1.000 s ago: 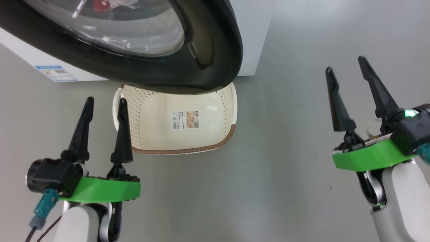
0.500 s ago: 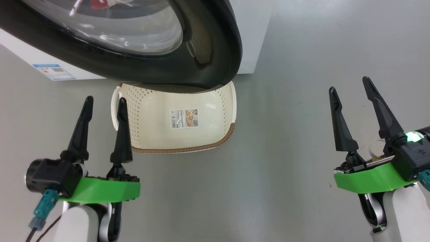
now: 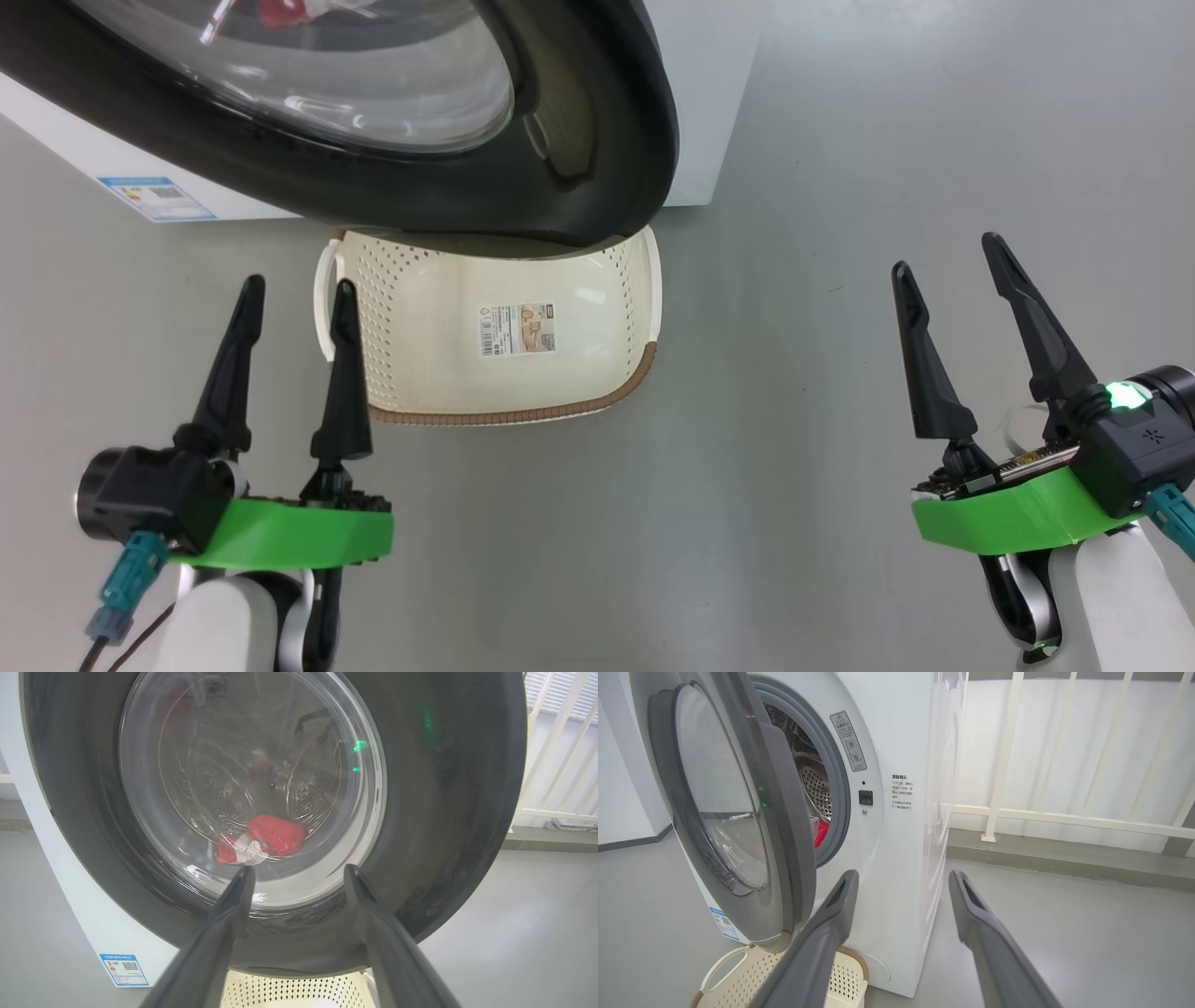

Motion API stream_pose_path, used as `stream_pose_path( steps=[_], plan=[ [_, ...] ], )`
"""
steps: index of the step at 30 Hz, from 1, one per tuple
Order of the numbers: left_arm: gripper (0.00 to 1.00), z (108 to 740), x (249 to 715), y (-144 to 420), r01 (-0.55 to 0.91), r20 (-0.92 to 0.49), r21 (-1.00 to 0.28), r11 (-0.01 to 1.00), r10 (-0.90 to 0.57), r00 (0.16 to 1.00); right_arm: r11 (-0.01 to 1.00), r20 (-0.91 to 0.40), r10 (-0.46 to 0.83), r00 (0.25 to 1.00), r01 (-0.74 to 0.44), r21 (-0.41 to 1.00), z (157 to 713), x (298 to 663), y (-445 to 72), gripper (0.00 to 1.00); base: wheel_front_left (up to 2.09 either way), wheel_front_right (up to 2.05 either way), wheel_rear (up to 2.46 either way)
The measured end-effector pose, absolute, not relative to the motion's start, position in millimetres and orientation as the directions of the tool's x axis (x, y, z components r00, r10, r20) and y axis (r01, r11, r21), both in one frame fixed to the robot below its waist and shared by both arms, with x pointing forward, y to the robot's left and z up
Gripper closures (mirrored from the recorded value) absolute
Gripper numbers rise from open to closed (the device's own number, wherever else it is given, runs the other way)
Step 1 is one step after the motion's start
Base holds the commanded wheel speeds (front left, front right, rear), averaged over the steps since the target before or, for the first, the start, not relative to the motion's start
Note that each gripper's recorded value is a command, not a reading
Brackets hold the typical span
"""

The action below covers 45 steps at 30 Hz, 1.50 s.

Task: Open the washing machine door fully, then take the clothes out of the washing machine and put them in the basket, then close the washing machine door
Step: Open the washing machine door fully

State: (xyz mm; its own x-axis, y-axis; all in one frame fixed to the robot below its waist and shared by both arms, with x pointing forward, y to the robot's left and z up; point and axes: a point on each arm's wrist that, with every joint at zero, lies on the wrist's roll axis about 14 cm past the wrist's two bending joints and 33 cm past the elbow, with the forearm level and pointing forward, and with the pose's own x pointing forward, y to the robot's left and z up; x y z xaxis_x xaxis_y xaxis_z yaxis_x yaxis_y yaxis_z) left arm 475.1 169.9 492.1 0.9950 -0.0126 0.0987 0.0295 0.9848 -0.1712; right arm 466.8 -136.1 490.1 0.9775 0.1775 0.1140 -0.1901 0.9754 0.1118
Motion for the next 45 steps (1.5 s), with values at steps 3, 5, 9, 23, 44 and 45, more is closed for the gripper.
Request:
stream_pose_path(
  steps=[3, 5, 9, 23, 44, 45],
  plan=[
    [0.00, 493, 475, 170, 0.030, 0.100, -0.171, 0.985, -0.013, 0.995, 0.974, 0.108, 0.182, 0.977, -0.194, 0.115, 488, 465, -134, 0.00, 0.00, 0.00, 0.00],
    [0.00, 493, 474, 170, 0.031, 0.100, -0.170, 0.985, -0.014, 0.995, 0.972, 0.108, 0.186, 0.977, -0.199, 0.122, 488, 465, -133, 0.00, 0.00, 0.00, 0.00],
    [0.00, 492, 474, 170, 0.030, 0.098, -0.171, 0.985, -0.013, 0.995, 0.966, 0.089, 0.195, 0.977, -0.207, 0.158, 481, 464, -128, 0.80, 0.00, 0.00, 0.00],
    [0.00, 492, 470, 179, -0.004, 0.091, -0.168, 0.986, 0.020, 0.996, 0.841, 0.093, 0.164, 0.982, -0.188, 0.508, 477, 492, -114, 1.00, 0.00, 0.00, 0.00],
    [0.00, 475, 466, 187, -0.035, 0.043, -0.177, 0.984, 0.043, 0.998, 0.050, 0.129, 0.409, 0.903, -0.164, 0.985, 524, 569, -49, 1.00, 0.00, 0.00, 0.00],
    [0.00, 475, 465, 187, -0.036, 0.041, -0.177, 0.984, 0.044, 0.998, 0.011, 0.132, 0.430, 0.893, -0.152, 0.988, 525, 570, -47, 1.00, 0.00, 0.00, 0.00]
  ],
)
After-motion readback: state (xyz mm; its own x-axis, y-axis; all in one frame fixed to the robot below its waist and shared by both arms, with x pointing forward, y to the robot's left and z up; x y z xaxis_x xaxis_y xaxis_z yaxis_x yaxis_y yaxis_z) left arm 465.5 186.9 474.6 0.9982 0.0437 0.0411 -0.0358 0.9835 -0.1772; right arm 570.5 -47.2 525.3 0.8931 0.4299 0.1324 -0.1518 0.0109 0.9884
